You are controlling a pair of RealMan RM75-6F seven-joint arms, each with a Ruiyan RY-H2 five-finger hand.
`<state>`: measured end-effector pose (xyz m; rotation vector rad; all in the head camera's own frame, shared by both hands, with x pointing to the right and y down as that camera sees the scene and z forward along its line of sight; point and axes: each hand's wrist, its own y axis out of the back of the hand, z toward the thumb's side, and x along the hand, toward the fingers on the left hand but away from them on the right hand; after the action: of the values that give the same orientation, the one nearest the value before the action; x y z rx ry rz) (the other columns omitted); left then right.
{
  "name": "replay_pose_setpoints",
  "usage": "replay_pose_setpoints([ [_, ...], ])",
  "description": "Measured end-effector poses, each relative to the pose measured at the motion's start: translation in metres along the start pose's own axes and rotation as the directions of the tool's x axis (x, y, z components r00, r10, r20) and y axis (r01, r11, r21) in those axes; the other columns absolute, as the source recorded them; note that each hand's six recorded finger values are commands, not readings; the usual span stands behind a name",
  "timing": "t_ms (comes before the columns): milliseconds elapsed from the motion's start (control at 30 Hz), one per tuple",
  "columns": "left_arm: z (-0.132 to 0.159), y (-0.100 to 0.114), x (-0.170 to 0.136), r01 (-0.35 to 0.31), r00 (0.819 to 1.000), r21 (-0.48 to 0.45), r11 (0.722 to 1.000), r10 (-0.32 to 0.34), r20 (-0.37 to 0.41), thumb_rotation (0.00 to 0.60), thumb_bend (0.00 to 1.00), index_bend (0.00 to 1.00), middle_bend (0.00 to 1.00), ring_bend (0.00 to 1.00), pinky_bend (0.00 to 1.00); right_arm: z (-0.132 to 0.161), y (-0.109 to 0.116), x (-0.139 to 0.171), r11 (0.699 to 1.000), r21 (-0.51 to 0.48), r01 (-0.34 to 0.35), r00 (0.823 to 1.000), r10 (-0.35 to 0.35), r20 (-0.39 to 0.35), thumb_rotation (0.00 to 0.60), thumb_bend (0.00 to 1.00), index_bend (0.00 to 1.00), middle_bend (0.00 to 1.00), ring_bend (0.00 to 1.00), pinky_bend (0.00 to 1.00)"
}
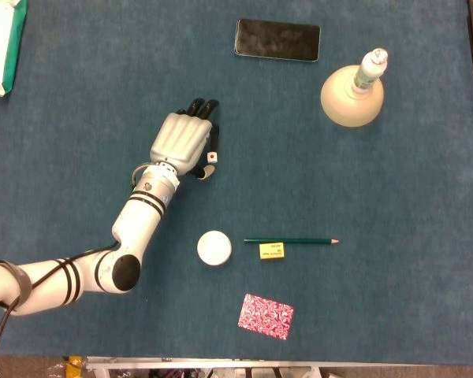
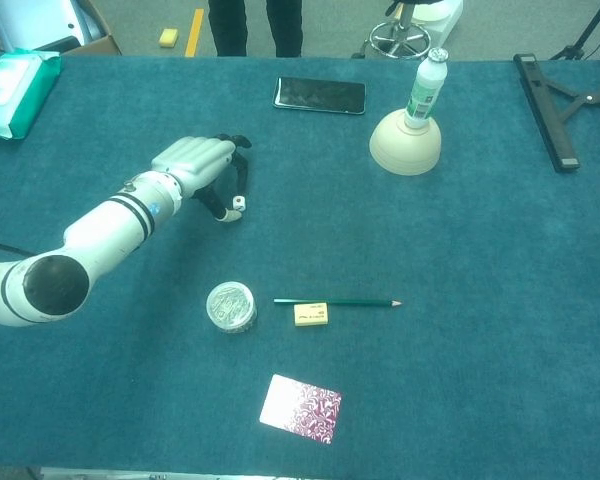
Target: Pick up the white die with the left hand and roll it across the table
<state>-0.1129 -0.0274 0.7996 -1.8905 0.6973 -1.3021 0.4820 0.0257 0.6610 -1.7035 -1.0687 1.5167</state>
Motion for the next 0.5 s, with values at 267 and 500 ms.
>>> replay_pose_setpoints([
  [267,0.0007,0.0,0.0006,-0.003,1.0,-0.006,1.0,0.003,0.002,0.6,0.2,0.54,0.09,0.05,0.27,-0.0017,-0.0006,0.0006,1.0,-0.001,-0.002,1.0,0.002,0.005,0.6,0.0,0.29,0.34,0.37,0.57],
  [500,0.0039,-0.0005,0.0027,0.001,1.0,-0.008,1.0,-0.001,0.004,0.6,0.2,0.54,0.09,0.05,0.27,-0.0028,0.0001,0.0012,1.0,-0.002,0.0,1.0,0.0,0.007,0.6,0.0,0.29,0.34,0.37,0.57],
])
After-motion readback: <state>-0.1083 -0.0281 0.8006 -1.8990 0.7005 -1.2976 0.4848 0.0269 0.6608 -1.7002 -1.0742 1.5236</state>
